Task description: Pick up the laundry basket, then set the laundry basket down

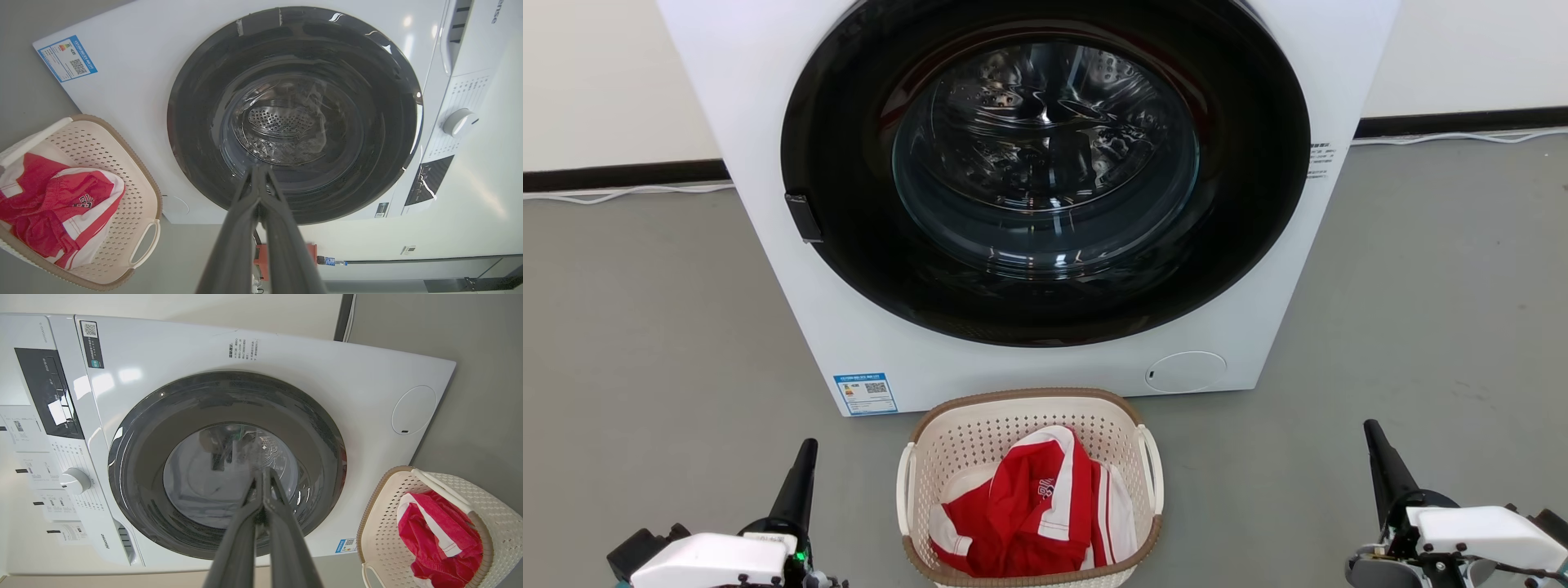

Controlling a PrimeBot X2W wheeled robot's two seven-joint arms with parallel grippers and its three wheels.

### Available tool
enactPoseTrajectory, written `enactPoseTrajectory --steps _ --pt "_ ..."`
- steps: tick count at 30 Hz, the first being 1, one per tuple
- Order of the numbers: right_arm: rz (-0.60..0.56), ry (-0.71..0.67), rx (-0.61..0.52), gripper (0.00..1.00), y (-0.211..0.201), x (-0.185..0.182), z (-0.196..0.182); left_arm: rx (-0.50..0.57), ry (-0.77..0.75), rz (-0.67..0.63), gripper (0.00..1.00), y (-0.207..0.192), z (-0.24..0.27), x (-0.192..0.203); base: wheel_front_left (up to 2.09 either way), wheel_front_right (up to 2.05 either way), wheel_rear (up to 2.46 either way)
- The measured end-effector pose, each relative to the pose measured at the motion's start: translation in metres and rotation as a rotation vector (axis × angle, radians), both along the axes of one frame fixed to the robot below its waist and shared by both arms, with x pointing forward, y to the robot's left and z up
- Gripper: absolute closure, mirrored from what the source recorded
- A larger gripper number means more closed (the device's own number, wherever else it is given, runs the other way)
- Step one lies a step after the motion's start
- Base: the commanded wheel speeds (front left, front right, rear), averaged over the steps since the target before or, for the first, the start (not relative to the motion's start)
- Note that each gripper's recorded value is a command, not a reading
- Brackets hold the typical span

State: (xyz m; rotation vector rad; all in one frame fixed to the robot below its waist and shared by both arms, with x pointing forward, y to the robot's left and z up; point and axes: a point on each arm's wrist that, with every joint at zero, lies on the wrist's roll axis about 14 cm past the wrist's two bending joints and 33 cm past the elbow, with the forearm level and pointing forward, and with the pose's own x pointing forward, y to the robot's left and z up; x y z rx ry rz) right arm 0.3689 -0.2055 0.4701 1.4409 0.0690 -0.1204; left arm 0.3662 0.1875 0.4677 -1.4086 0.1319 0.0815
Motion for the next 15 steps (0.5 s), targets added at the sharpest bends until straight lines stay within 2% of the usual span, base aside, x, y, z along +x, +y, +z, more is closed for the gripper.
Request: enactPoseTrajectory --steps 15 --pt "-0.009 -0.026 0.132 1.0 -0.0025 0.0027 0.0052 -0.157 -0.04 0.017 1.0 0.0025 0.0096 0.0078 0.0 0.0 0.0"
